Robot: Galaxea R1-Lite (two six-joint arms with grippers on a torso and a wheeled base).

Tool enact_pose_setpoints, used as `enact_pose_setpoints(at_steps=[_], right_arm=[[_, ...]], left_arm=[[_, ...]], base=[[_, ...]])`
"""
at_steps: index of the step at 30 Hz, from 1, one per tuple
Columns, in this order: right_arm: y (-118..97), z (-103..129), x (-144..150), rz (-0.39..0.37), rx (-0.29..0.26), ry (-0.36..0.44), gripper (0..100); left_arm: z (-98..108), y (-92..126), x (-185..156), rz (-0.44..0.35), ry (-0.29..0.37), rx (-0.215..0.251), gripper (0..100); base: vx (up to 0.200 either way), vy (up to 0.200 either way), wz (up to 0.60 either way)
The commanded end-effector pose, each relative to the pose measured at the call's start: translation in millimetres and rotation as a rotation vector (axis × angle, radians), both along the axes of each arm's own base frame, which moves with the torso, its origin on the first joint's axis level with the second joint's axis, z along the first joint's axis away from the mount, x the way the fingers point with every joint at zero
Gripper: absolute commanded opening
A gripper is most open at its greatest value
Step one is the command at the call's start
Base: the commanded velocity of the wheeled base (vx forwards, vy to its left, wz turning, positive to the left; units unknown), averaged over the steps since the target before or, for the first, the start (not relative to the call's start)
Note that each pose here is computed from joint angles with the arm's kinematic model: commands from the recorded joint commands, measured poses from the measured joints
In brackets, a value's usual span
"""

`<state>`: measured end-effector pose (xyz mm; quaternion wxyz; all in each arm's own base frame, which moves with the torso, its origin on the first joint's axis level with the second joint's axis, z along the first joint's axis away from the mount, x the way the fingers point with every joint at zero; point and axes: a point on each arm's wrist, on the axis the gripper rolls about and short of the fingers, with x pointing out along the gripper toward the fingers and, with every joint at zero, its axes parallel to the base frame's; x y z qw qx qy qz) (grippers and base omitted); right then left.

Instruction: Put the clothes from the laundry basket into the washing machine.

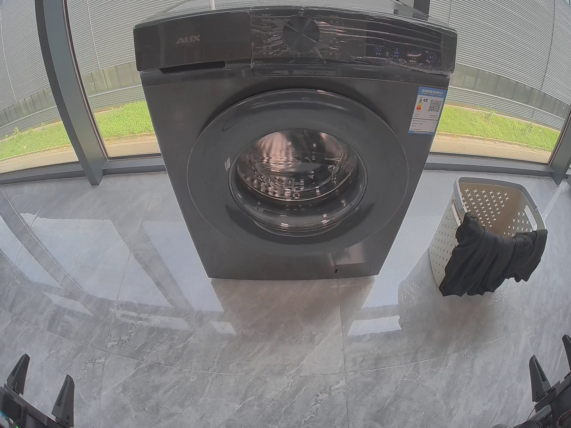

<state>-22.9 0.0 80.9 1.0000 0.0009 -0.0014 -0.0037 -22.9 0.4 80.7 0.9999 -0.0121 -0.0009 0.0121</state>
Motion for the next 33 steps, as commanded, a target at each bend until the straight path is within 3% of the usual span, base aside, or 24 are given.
enact_pose_setpoints(at_steps=[1, 33], right_arm=[[0.0, -5.2, 0.1, 0.0, 0.0, 0.001, 100], [0.0, -5.2, 0.1, 0.0, 0.0, 0.001, 100]], left_arm=[[-4.8, 0.0, 0.0, 0.0, 0.0, 0.0, 100], [-4.4, 0.0, -0.2, 0.0, -0.002, 0.0, 100]], base=[[0.0, -0.2, 0.0], [0.0, -0.2, 0.0]])
